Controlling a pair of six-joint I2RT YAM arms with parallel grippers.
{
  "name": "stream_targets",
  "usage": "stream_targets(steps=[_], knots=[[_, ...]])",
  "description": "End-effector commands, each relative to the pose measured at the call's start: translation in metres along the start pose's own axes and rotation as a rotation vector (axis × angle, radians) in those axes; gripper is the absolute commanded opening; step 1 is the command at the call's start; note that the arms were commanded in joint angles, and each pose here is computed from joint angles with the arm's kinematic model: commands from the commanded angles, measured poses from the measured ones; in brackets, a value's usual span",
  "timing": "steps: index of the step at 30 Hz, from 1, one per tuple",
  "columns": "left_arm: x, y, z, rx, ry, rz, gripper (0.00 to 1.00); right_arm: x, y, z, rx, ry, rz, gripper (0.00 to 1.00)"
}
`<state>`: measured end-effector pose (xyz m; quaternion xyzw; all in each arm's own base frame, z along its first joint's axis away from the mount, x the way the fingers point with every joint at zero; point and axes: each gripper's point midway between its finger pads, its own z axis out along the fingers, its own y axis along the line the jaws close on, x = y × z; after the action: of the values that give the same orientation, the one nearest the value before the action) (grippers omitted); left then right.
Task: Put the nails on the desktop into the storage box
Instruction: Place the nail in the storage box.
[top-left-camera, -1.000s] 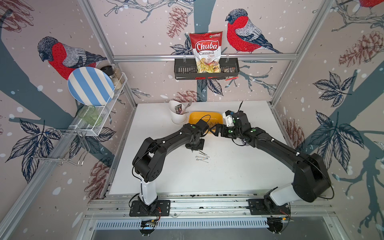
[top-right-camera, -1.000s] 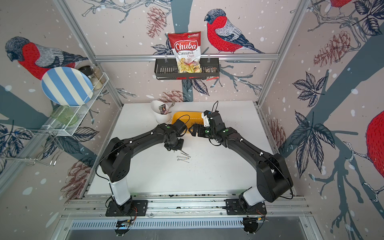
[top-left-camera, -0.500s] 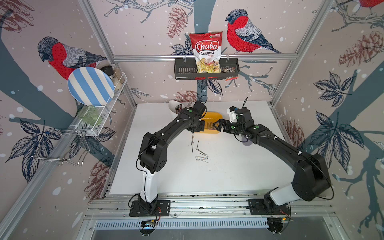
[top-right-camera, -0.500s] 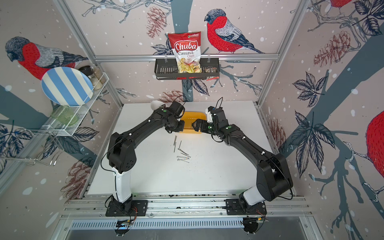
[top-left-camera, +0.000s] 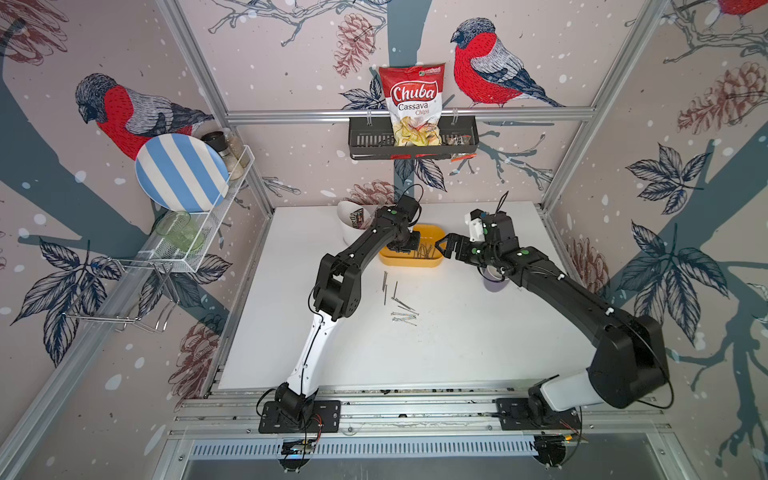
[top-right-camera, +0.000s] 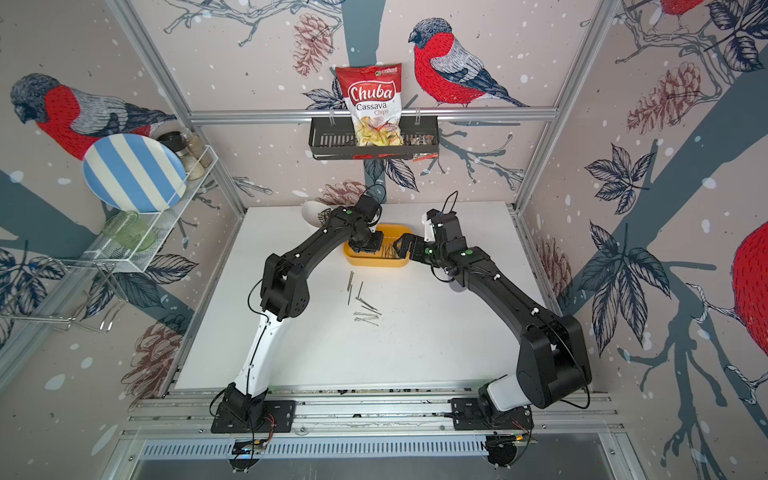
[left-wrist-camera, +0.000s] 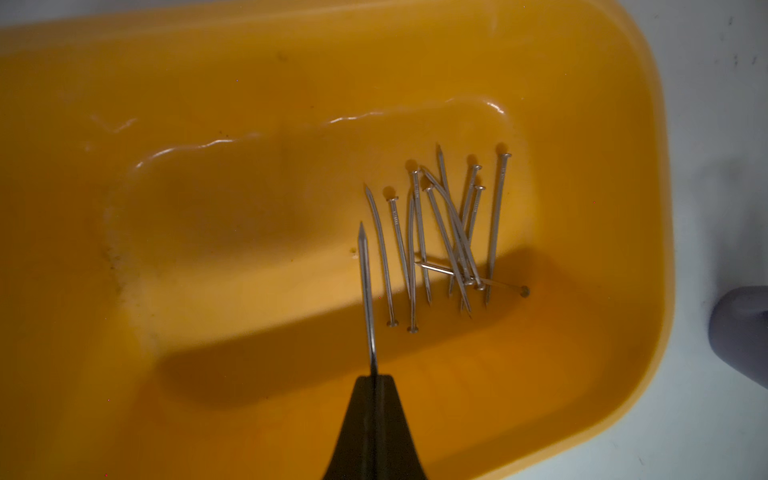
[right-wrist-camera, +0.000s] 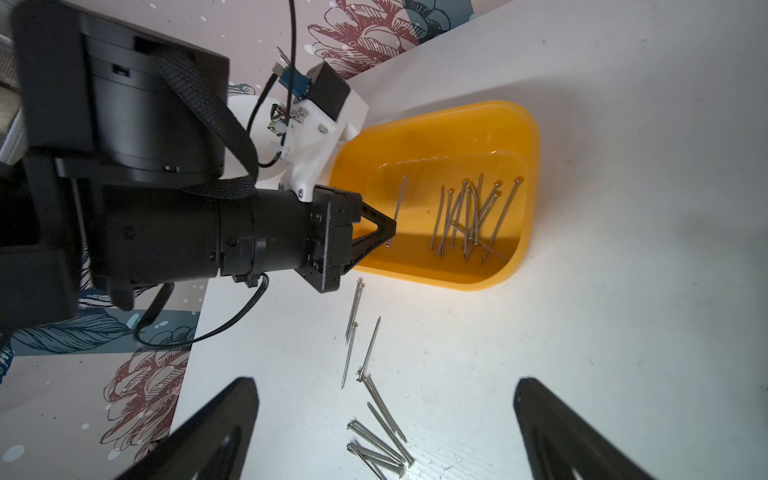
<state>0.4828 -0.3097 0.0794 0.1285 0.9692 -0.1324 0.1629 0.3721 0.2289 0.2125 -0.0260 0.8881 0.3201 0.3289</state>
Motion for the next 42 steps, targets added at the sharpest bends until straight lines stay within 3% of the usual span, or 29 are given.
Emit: stream_targets(steps=[1,11,18,21,30,35,42], knots=[[0.002,-0.004,0.01,0.044,0.02,0.002,0.0,0.0,-0.004,-0.002,0.015,0.003,0.0,1.0],[0.01,-0.004,0.041,0.089,0.06,-0.017,0.0,0.001,-0.004,0.006,0.006,0.031,0.003,1.0],[0.012,-0.008,0.043,0.122,0.071,-0.028,0.0,0.003,-0.002,0.007,0.006,0.036,-0.007,1.0],[0.011,-0.01,0.039,0.131,0.067,-0.028,0.12,0.004,0.001,0.008,0.008,0.036,-0.014,1.0],[-0.003,-0.02,0.005,0.156,0.01,-0.013,0.22,0.006,0.013,0.008,0.003,0.027,-0.034,1.0],[-0.004,-0.018,-0.031,0.126,-0.03,0.003,0.23,0.008,0.02,0.009,-0.002,0.024,-0.042,1.0],[0.047,0.005,-0.066,0.043,0.002,-0.003,0.26,0.014,0.027,0.016,-0.015,0.025,-0.042,1.0]])
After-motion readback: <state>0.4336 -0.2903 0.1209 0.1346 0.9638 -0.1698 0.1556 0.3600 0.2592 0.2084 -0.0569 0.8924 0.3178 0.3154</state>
